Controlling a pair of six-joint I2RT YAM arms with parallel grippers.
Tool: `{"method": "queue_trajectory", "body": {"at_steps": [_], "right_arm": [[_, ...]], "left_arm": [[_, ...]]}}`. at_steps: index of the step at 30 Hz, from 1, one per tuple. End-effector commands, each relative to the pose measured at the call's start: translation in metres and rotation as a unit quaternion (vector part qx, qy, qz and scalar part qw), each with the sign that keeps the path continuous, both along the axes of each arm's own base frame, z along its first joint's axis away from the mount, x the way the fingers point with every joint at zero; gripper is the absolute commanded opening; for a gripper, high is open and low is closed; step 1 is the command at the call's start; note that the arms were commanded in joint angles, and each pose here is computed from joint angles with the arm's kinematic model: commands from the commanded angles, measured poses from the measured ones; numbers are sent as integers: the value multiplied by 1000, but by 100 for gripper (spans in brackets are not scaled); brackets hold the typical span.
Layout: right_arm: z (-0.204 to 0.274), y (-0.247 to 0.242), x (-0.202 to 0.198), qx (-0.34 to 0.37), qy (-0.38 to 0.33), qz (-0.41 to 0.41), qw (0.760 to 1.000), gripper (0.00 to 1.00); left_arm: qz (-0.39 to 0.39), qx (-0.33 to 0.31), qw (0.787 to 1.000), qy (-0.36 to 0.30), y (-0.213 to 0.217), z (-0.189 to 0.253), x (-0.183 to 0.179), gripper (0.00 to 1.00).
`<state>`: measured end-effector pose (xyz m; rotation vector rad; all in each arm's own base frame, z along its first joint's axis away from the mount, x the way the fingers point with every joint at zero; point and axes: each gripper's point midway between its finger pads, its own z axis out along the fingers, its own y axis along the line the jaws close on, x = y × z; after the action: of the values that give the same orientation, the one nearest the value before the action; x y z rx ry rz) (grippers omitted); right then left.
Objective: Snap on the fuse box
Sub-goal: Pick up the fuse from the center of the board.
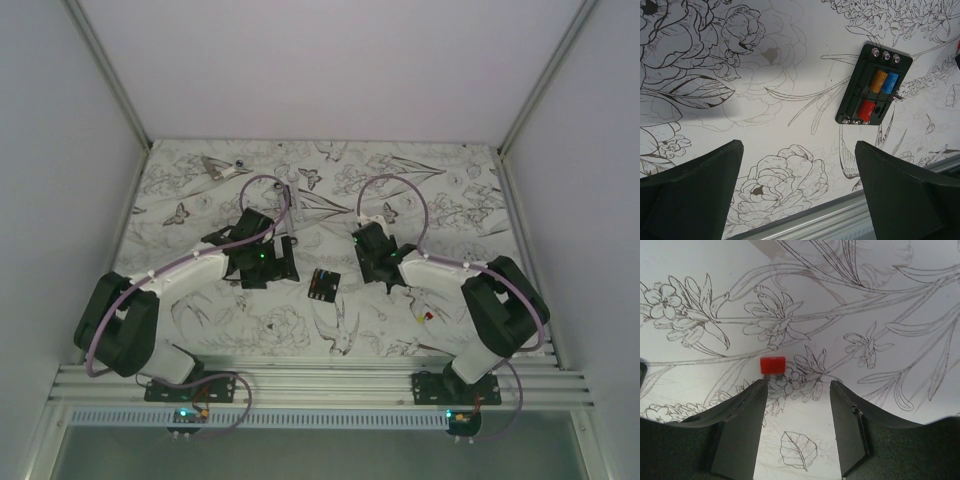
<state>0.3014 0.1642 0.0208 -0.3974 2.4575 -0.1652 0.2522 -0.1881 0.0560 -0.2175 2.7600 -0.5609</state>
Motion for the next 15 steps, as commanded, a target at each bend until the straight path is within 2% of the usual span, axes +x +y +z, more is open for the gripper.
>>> {"method": "queue_trajectory", "body": {"at_steps": [1, 5, 9, 15], "right_arm": [[15, -4, -1, 3, -17, -16, 1000, 60], [19, 14, 4, 46, 2, 23, 999, 62], [13, 22, 6, 104, 44, 31, 993, 57], [11, 26, 12, 103, 59, 23, 993, 47]], "left_arm": [[-6, -6, 1000, 3, -5, 3, -1, 100], [-5, -6, 1000, 3, -4, 4, -2, 100], [-2, -5, 1000, 0, -2, 4, -4, 100], [1, -4, 1000, -4, 0, 5, -5, 100]]}}
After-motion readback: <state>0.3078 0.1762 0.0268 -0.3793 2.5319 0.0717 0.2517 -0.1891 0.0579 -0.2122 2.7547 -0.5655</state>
